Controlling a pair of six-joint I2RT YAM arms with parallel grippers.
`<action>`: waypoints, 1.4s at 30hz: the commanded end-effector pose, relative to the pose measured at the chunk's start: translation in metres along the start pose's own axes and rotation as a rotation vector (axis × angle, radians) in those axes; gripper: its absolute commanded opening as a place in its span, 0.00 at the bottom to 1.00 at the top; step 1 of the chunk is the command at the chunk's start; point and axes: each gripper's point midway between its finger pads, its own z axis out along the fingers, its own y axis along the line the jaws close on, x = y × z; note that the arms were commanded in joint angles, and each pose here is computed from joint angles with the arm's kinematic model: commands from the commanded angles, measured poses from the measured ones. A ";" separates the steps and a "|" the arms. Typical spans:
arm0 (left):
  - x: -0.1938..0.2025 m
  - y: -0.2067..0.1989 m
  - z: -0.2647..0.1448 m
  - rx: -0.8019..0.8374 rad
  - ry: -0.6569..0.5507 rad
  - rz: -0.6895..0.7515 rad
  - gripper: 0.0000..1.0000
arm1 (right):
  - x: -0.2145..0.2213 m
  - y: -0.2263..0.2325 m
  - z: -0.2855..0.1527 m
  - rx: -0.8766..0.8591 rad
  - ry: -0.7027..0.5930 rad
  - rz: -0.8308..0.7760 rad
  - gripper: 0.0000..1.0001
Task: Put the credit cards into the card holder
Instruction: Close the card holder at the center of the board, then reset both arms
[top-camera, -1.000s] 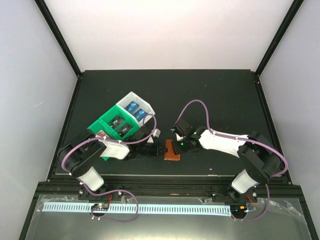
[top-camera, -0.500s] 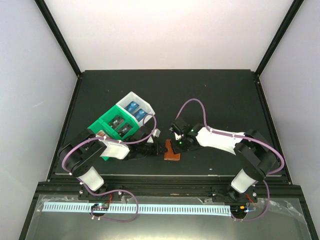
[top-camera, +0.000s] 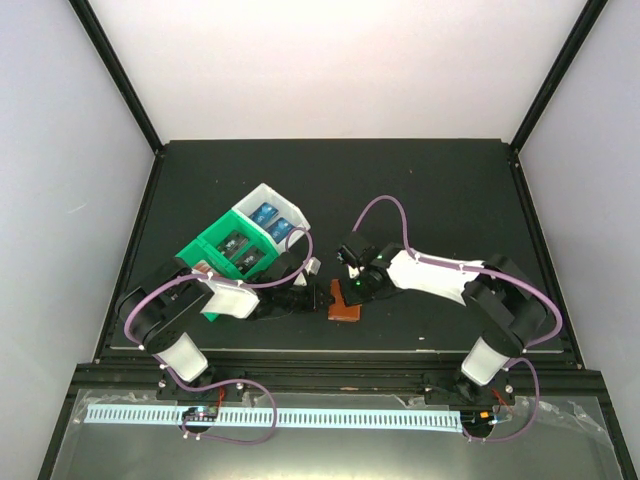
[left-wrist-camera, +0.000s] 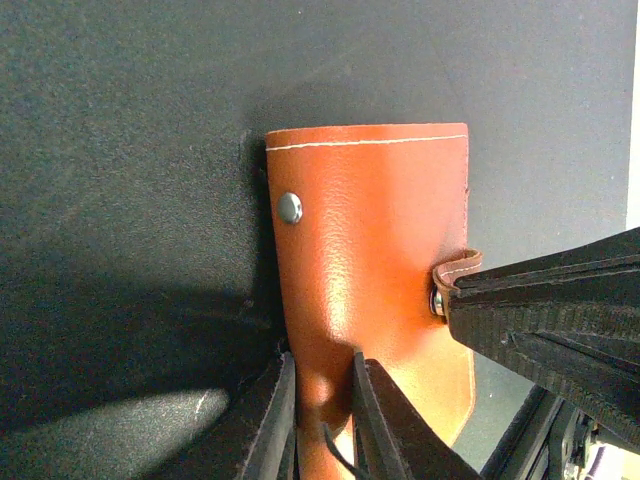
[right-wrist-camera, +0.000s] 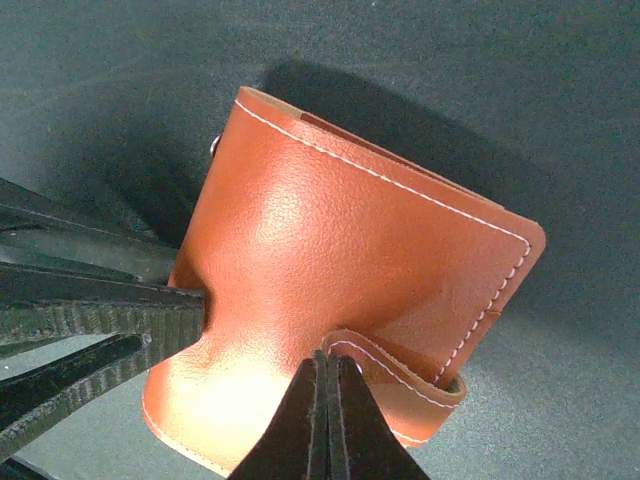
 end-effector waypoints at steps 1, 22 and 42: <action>0.038 0.041 0.005 -0.128 0.122 -0.066 0.17 | 0.052 -0.030 0.059 0.096 0.183 0.026 0.01; -0.068 -0.064 -0.190 -0.205 -0.539 0.242 0.99 | -0.023 -0.062 -0.214 0.164 -0.791 0.175 0.62; -0.054 -0.091 -0.382 -0.248 -1.024 0.369 0.99 | 0.064 -0.138 -0.377 0.125 -1.330 0.338 0.84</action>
